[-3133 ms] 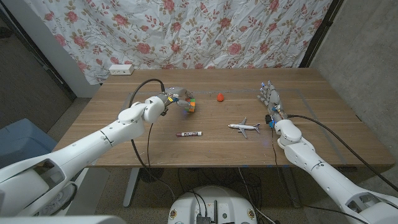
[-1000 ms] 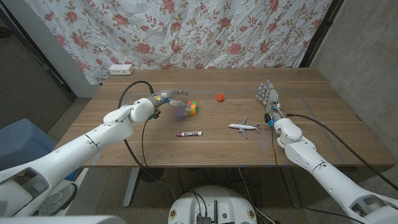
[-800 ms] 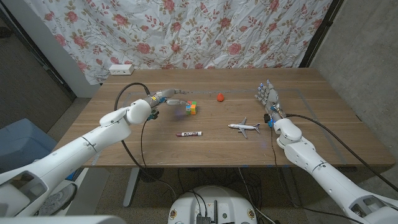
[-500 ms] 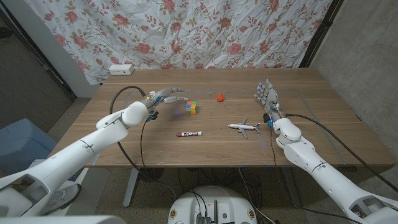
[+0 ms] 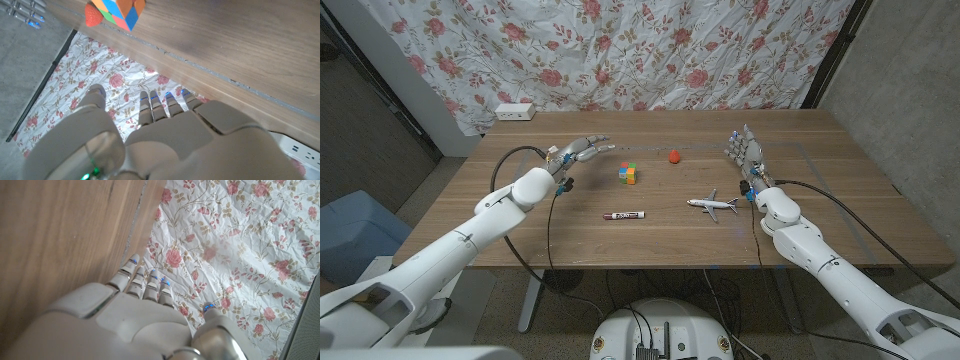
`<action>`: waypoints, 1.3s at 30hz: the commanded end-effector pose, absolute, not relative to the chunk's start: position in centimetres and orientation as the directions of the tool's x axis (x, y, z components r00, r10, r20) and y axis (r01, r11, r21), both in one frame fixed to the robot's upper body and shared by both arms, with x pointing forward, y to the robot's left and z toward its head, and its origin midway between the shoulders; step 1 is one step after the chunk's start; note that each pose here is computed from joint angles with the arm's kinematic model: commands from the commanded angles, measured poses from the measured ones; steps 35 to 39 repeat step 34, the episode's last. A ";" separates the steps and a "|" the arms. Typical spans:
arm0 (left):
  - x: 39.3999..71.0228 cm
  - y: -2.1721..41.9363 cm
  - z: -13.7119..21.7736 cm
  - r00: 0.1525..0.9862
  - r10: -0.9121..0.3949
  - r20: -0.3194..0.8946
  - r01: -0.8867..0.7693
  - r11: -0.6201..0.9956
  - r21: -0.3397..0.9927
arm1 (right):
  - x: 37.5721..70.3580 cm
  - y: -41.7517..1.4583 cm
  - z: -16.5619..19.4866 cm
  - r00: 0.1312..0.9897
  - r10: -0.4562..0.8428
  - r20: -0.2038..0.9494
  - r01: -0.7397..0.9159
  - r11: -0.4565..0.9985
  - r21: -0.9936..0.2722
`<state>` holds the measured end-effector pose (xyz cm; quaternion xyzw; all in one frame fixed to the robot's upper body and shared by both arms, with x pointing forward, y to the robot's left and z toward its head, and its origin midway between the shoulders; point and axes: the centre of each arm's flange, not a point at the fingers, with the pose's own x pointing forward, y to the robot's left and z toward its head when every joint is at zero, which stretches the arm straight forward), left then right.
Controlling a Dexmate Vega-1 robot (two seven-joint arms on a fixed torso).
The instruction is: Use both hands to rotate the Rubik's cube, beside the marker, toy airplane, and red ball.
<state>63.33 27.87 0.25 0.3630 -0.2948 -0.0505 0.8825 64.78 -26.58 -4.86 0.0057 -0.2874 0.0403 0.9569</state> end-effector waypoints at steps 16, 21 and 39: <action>66.2 27.2 -3.1 0.808 -0.153 0.568 -0.038 0.950 0.311 | 66.4 -25.8 -4.4 0.823 0.100 0.559 -0.121 0.993 0.001; 66.7 26.7 -3.4 0.799 -0.141 0.585 -0.015 0.967 0.254 | 66.3 -25.9 -4.4 0.821 0.086 0.564 -0.115 0.993 0.015; 67.8 27.0 -4.8 0.793 -0.063 0.606 0.016 0.996 0.083 | 64.2 -25.4 -3.8 0.816 0.049 0.576 -0.070 0.997 0.015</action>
